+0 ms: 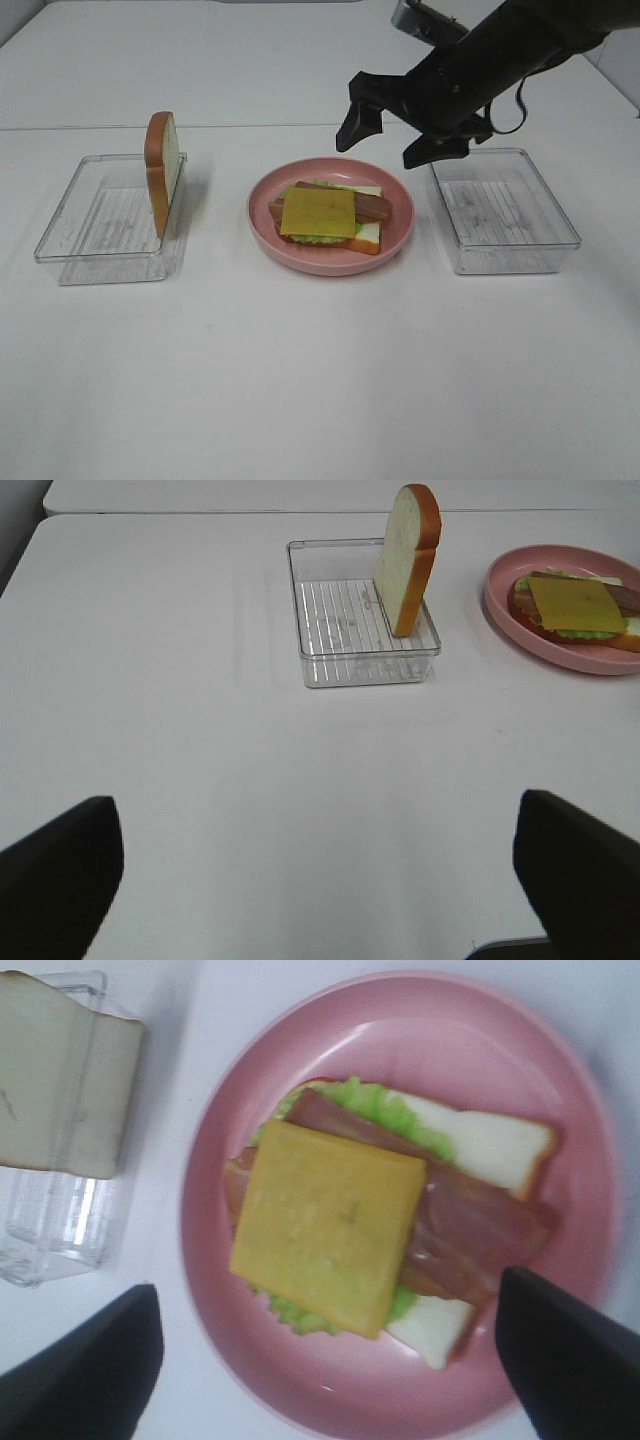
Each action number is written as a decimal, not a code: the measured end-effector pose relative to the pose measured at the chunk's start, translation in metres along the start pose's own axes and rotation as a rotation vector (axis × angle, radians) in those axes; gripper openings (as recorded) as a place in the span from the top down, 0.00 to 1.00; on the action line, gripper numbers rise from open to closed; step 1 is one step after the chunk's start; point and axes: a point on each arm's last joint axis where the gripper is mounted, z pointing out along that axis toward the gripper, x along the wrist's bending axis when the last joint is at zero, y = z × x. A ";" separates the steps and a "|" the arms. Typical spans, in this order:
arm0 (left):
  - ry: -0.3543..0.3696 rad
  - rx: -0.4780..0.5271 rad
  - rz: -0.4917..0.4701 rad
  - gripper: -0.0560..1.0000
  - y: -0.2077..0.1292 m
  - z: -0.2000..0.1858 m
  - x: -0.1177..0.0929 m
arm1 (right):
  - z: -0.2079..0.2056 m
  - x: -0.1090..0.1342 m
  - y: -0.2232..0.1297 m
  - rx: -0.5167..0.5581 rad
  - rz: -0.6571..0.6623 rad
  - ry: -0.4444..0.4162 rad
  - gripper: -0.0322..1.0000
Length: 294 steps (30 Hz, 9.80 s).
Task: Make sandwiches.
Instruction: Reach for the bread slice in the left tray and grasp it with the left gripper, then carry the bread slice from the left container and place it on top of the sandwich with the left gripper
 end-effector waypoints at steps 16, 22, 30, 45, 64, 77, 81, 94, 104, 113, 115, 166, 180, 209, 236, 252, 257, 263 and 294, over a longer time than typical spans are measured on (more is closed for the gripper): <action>0.000 0.000 0.000 0.02 0.000 0.000 0.000 | -0.093 -0.071 0.014 0.025 0.030 -0.359 0.06; 0.000 0.000 0.000 0.02 0.000 0.000 0.000 | -0.103 -0.092 0.009 0.078 0.061 -0.395 0.06; 0.000 0.000 0.000 0.02 0.000 0.000 0.000 | -0.126 -0.085 -0.005 0.176 0.048 -0.429 0.06; 0.000 0.000 0.000 0.02 0.000 0.000 0.000 | -0.239 -0.025 -0.143 0.014 0.025 -0.435 0.06; 0.000 0.000 0.000 0.02 0.000 0.000 0.000 | -0.295 0.007 -0.307 -0.499 -0.043 -0.427 0.06; 0.000 0.000 0.000 0.02 0.000 0.000 0.000 | -0.274 -0.003 -0.340 -0.535 -0.060 -0.440 0.06; 0.000 0.000 0.000 0.02 0.000 0.000 0.000 | -0.274 -0.003 -0.340 -0.534 -0.069 -0.443 0.06; 0.000 0.000 0.000 0.02 0.000 0.000 0.000 | -0.274 -0.003 -0.340 -0.532 -0.076 -0.445 0.06; 0.000 0.000 0.000 0.02 0.000 0.000 0.000 | -0.274 -0.003 -0.340 -0.540 -0.044 -0.475 0.06; -0.004 0.000 -0.002 0.02 0.000 0.000 0.000 | -0.274 -0.003 -0.340 -0.540 -0.044 -0.475 0.06; -0.005 0.000 -0.003 0.02 0.000 0.000 0.000 | -0.274 -0.003 -0.340 -0.540 -0.044 -0.475 0.06; 0.081 0.576 -0.074 0.01 0.176 0.134 0.017 | -0.274 -0.003 -0.340 -0.540 -0.044 -0.475 0.06; -0.008 0.770 0.012 0.01 0.206 0.305 -0.035 | -0.274 -0.003 -0.340 -0.540 -0.044 -0.475 0.06; -0.027 0.897 0.022 0.01 0.142 0.475 -0.106 | -0.274 -0.003 -0.340 -0.540 -0.044 -0.475 0.06; 0.002 0.937 0.078 0.77 0.122 0.489 -0.102 | -0.274 -0.003 -0.340 -0.540 -0.044 -0.475 0.06; -0.032 0.882 -0.045 0.77 0.156 0.461 -0.108 | -0.274 -0.003 -0.340 -0.540 -0.044 -0.475 0.06; -0.097 0.780 -0.085 0.77 0.203 0.406 -0.108 | -0.274 -0.003 -0.340 -0.540 -0.044 -0.475 0.06; -0.179 0.758 -0.048 0.77 0.216 0.369 -0.109 | -0.274 -0.003 -0.340 -0.540 -0.044 -0.475 0.06; -0.838 0.736 -0.346 0.77 0.101 0.452 -0.185 | -0.274 -0.003 -0.340 -0.540 -0.044 -0.475 0.06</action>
